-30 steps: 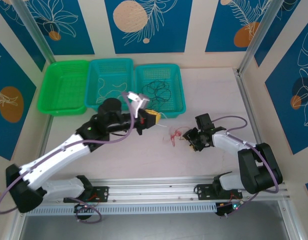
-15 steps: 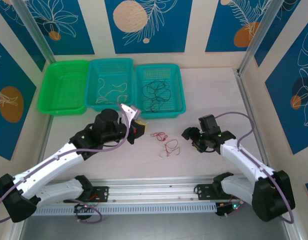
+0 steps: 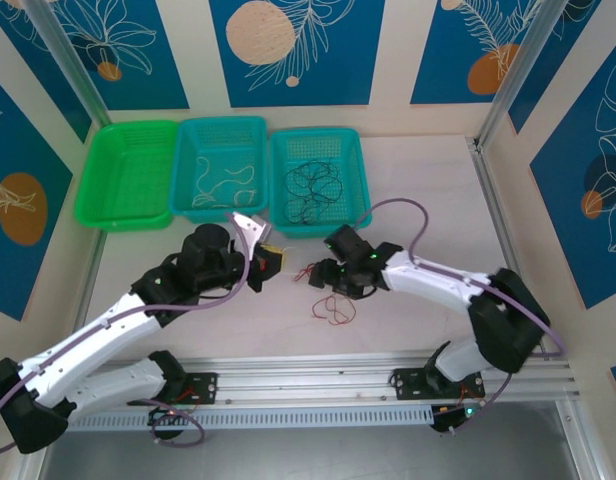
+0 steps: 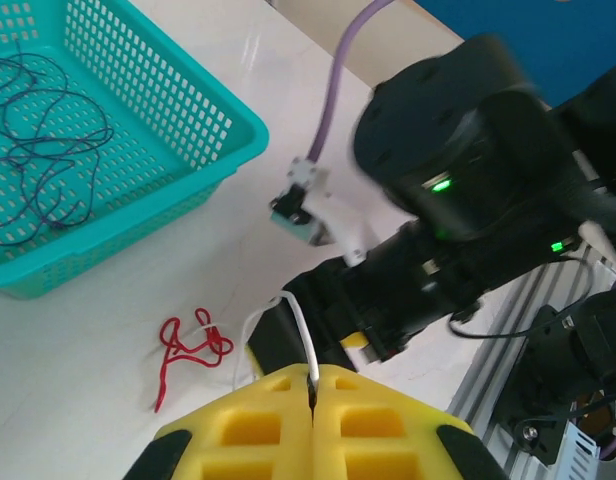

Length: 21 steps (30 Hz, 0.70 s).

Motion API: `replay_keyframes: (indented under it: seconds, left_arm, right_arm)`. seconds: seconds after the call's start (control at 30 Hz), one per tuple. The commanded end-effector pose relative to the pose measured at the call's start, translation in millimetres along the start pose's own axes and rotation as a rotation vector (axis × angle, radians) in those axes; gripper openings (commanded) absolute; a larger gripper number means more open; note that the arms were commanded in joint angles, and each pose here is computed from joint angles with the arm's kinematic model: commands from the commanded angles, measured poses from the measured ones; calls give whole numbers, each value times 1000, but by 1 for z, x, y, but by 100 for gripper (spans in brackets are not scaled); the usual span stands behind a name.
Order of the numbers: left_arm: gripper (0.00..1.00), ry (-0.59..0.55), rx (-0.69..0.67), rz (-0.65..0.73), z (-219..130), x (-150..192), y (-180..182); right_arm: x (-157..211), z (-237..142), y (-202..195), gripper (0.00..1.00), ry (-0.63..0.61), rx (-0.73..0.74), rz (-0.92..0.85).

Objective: Untangle the cables

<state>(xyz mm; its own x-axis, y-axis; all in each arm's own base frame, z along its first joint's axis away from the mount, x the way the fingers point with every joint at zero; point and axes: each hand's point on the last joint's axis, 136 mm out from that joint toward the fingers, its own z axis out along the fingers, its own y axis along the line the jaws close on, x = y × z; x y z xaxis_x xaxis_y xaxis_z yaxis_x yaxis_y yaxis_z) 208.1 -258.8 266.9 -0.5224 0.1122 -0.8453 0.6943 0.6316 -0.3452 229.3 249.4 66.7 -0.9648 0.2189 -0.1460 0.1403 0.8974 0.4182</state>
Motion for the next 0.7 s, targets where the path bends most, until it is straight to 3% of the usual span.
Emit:
replay_keyframes:
  seconds: [0.0, 0.13, 0.47, 0.67]
  left_arm:
    - [0, -35, -100, -5, -18, -8, 15]
    - [0, -35, -196, -21, -33, -3, 34]
    - [0, -26, -204, -73, -31, 12, 45]
    - [0, -15, -223, -81, -30, 19, 53]
  right_arm:
    - [-18, 14, -1, 65, -51, 51, 10]
    - [-27, 30, 6, 64, -51, 67, -55]
    - [-40, 61, 32, 59, -73, 12, -290]
    - [-38, 79, 29, 21, -43, 17, -264]
